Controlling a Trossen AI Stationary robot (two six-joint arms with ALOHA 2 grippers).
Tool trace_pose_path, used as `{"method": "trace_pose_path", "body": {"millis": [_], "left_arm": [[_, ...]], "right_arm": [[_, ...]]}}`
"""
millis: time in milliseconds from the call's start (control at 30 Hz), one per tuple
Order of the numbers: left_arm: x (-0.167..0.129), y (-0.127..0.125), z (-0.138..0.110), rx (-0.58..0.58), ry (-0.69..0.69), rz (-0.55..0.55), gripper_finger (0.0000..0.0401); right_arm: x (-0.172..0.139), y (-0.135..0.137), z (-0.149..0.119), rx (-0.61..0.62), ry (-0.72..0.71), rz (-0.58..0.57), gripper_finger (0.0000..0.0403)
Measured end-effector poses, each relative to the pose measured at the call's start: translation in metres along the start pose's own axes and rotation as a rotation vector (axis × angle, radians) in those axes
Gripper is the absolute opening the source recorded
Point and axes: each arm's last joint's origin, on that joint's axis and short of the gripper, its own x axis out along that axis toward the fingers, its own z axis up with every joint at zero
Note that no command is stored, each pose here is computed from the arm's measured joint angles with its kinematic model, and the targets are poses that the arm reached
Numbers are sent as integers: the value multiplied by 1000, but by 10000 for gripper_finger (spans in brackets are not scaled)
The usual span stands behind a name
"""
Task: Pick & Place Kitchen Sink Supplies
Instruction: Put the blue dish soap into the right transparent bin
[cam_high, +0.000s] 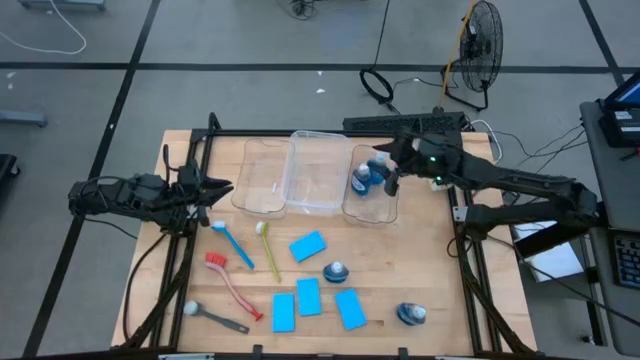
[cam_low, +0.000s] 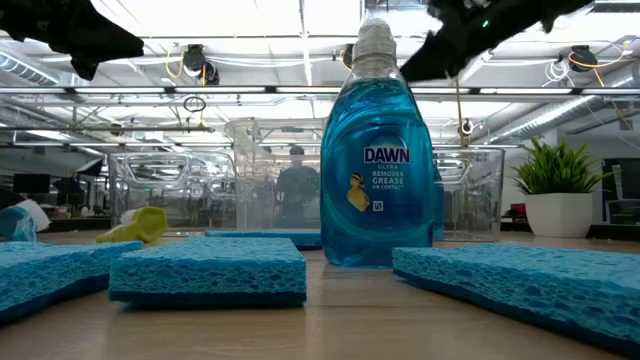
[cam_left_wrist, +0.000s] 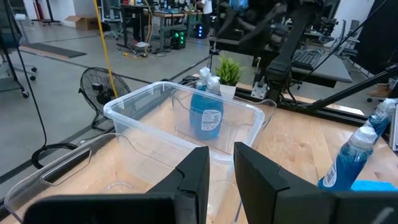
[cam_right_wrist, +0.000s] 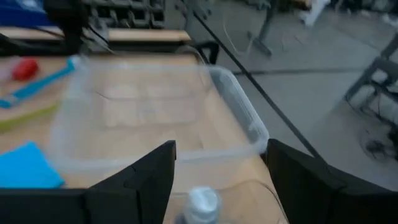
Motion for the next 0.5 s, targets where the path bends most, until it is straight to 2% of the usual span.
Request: {"method": "trace_pose_path", "body": {"millis": [233, 500], "left_arm": [[0, 0, 0, 1, 0, -1, 77], [0, 0, 0, 1, 0, -1, 77]], "right_arm": [[-41, 22, 9, 3, -59, 125, 236], [-68, 46, 3, 164, 13, 291, 237]]}}
